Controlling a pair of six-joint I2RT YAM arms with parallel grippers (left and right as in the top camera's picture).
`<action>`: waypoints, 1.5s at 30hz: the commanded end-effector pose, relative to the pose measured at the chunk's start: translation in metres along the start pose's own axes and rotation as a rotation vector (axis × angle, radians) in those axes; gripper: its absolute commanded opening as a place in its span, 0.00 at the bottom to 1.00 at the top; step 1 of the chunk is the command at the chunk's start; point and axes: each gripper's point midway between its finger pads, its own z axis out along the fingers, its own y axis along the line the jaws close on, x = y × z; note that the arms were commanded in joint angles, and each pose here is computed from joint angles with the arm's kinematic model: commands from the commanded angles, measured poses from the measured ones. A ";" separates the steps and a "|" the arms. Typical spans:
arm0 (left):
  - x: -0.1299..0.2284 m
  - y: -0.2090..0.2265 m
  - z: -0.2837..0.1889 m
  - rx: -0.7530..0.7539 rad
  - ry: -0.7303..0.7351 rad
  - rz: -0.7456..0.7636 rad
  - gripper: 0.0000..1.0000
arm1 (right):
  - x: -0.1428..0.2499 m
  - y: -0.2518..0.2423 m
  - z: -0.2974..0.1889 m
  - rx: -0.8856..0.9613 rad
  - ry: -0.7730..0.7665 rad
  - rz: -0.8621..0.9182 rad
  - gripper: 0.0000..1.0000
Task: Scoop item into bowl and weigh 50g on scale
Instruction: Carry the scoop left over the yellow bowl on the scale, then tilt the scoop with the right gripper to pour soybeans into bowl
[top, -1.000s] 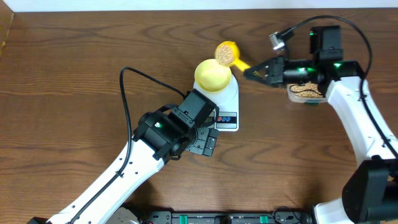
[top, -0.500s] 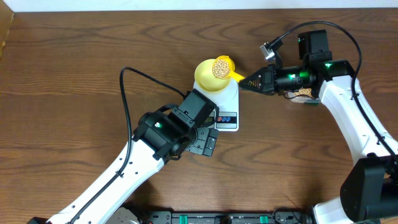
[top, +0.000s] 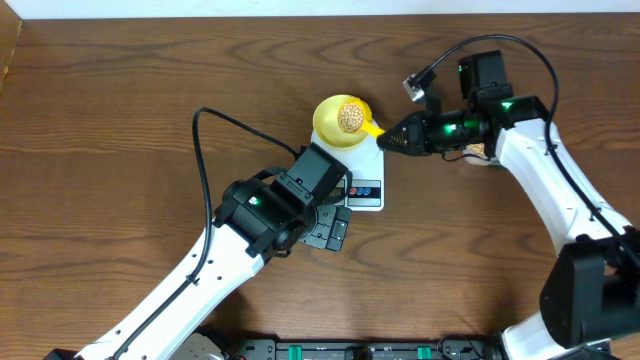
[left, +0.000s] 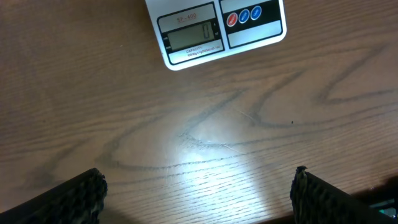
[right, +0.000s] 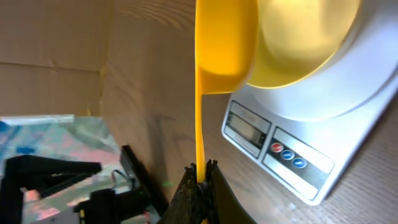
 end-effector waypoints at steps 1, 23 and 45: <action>-0.004 0.002 -0.002 -0.011 -0.009 0.006 0.97 | -0.008 -0.004 0.003 0.049 -0.012 -0.069 0.01; -0.004 0.002 -0.002 -0.011 -0.009 0.007 0.97 | -0.012 -0.017 0.019 0.227 -0.018 -0.200 0.01; -0.004 0.002 -0.002 -0.011 -0.009 0.007 0.97 | -0.008 -0.022 0.033 0.366 0.003 -0.304 0.01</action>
